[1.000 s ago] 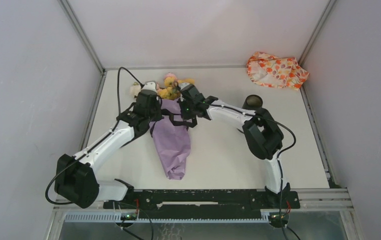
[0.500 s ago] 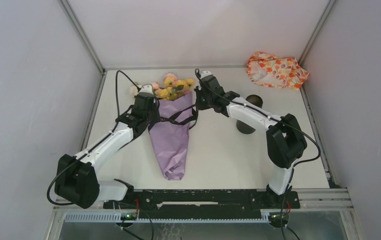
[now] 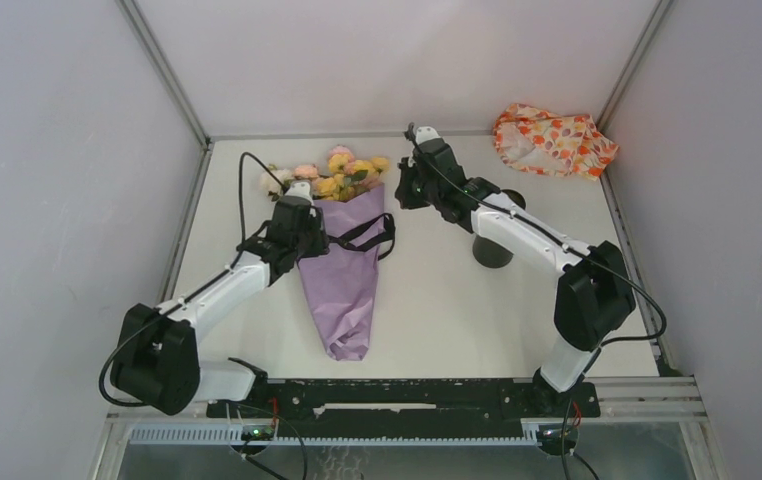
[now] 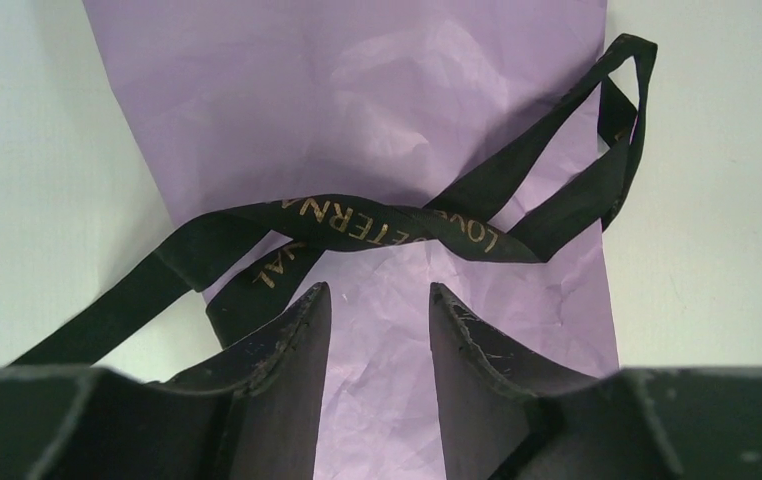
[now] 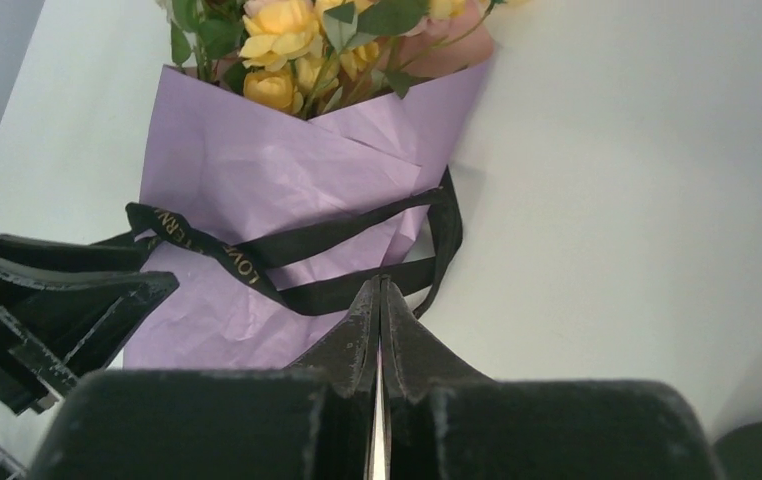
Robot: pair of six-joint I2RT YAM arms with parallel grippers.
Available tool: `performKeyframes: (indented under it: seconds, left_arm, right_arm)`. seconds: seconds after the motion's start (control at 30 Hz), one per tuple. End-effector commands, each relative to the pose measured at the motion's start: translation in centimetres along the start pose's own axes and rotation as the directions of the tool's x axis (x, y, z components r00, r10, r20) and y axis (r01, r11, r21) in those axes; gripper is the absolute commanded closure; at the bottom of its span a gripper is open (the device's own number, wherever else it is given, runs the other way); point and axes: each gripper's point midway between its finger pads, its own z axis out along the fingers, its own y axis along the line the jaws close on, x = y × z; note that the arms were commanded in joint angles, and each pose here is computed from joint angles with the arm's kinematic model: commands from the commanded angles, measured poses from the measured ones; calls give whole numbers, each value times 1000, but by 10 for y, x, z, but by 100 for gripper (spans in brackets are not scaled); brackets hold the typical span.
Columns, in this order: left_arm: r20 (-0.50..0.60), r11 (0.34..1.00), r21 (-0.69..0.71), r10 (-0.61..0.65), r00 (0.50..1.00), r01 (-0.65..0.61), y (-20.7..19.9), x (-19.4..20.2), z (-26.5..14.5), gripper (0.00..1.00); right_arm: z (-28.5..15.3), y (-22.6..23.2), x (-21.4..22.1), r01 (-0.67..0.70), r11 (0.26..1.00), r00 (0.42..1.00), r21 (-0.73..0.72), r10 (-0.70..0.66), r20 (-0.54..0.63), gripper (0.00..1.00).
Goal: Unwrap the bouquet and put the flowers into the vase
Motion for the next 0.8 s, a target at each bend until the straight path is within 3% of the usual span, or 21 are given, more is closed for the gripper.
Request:
performKeyframes:
  seconds: [0.0,0.23,0.4,0.77]
  left_arm:
    - [55,1000,15,1,998,-2,-5,-16,8,54]
    - [4,1000,19,-8,1000,8,-10,-9,23,53]
    - [2,999,36,-20,1000,20,-12,-6,18,53]
    - [3,999,29,-33,999,33,-6,0,8,52]
  right_arm:
    - [2,20,3,-18,997,999,-72,16,-31,93]
    - [15,40,16,22,993,998,-116,-29,-63,74]
    - [44,45,28,30,992,990,-121,-46,-130,70]
    - [100,0,65,14,998,970,60,1,-245,61]
